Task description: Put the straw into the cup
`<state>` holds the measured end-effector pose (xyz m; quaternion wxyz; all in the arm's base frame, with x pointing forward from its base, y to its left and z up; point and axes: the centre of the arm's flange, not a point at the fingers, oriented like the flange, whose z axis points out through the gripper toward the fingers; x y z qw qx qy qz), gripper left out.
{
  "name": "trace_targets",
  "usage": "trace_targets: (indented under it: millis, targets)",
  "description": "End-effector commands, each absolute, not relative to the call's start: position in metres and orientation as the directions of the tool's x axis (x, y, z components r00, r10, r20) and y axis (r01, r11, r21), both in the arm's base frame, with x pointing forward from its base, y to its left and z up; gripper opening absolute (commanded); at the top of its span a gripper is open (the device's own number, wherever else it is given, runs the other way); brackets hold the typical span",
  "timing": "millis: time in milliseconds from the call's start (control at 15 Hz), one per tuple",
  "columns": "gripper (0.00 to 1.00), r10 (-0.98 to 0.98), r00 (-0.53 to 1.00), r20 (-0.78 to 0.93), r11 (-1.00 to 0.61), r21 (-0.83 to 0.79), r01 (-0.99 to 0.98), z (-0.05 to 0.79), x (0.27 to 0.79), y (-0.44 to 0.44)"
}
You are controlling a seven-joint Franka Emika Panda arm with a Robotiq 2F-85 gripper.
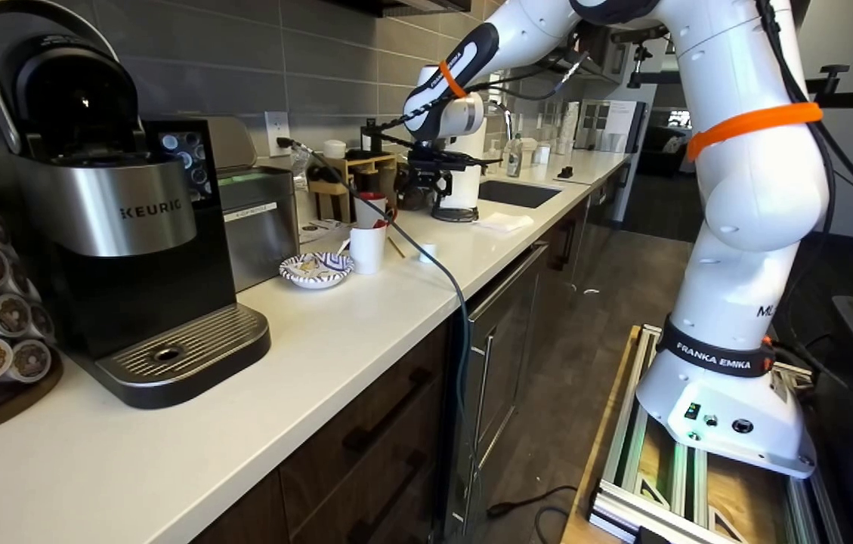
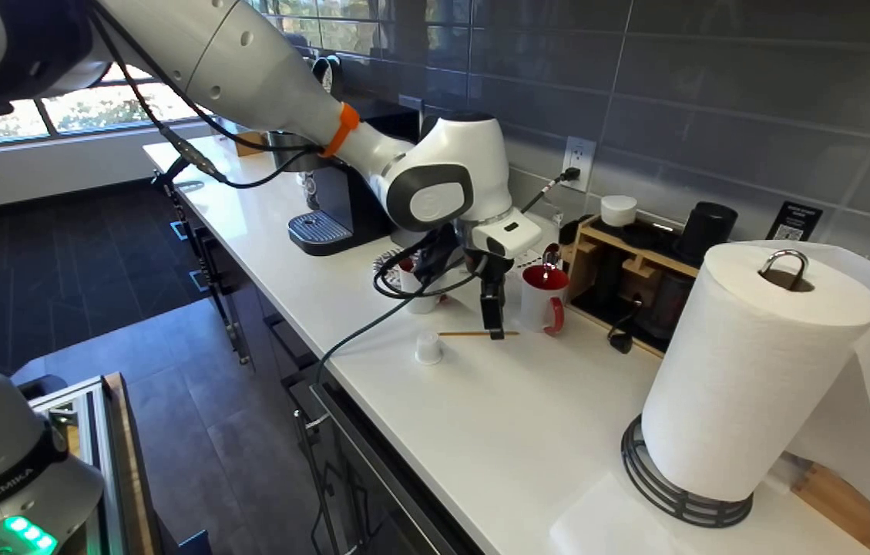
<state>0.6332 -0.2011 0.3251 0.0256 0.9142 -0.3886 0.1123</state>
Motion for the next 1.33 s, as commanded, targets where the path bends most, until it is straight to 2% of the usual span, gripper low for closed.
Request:
trace_targets:
  millis: [0, 333, 733, 1267]
  targets:
    - [1.0, -0.705, 0.676, 0.216, -0.697, -0.034, -0.716, 0.32, 0.631, -0.199]
    - [1.0, -0.694, 0.69, 0.204, -0.71, -0.035, -0.704, 0.305, 0.633, -0.194]
    - [1.0, -0.651, 0.712, 0.261, -0.754, -0.116, -0.647, 0.272, 0.647, -0.172]
    - [0.99, -0.58, 0.749, 0.32, -0.8, -0.05, -0.598, 0.243, 0.658, -0.15]
